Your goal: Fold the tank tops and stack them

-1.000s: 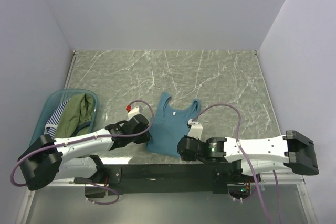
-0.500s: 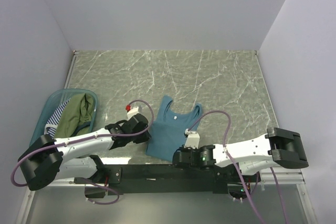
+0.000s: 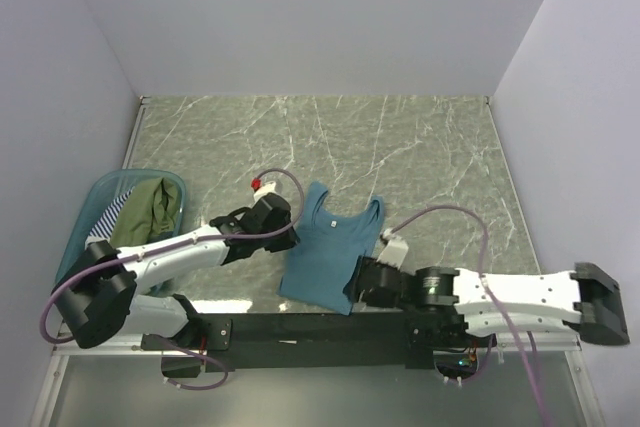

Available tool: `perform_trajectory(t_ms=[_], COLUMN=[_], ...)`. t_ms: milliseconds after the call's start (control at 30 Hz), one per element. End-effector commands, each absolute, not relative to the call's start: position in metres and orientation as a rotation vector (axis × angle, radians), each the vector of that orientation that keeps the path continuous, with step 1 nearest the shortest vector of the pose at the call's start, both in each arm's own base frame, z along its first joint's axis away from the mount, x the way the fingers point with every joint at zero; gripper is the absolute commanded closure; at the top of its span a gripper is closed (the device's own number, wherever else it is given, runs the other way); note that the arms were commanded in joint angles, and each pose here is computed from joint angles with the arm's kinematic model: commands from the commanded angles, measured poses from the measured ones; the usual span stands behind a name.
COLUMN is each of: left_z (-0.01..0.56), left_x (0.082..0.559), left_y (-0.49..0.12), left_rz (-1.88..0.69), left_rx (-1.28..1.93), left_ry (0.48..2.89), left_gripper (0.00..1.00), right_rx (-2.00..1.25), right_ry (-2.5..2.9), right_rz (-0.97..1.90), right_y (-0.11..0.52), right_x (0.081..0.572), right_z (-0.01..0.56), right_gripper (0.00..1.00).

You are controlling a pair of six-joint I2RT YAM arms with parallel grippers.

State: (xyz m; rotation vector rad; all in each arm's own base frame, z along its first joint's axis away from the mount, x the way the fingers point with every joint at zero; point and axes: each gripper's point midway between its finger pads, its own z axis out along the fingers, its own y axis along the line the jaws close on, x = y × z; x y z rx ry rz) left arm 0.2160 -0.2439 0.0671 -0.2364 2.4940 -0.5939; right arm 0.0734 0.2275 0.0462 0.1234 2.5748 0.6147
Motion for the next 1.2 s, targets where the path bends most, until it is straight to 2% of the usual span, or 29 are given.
perform_trajectory(t_ms=[0,33,233,333,500,1000,1167], left_z=[0.089,0.089,0.096,0.097,0.089,0.052,0.035], left_x=[0.223,0.222,0.194,0.175,0.149,0.091,0.084], left_y=[-0.269,-0.273,-0.314,-0.333,-0.352,-0.388,-0.388], left_rz=[-0.723,-0.738,-0.842,-0.879,-0.926,-0.876,-0.841], left_rx=[-0.15,-0.138,0.029,0.096,0.16,0.426,0.467], left_ry=[2.455,2.456,2.473,2.483,2.509,2.609,2.644], left_gripper=[0.76,0.76,0.77,0.77,0.77,0.77,0.77], right_rx=[0.285,0.345,0.487,0.486,0.476,0.383,0.368], right_ry=[2.466,2.433,2.332,2.339,2.355,2.49,2.558], right_rz=[0.568,0.531,0.372,0.291,0.178,0.058,0.029], right_y=[0.197,0.184,0.146,0.139,0.132,0.153,0.155], right_x=[0.11,0.131,0.205,0.236,0.275,0.33,0.35], right_z=[0.063,0.065,0.087,0.09,0.087,0.047,0.032], right_gripper=[0.32,0.38,0.58,0.64,0.67,0.76,0.92])
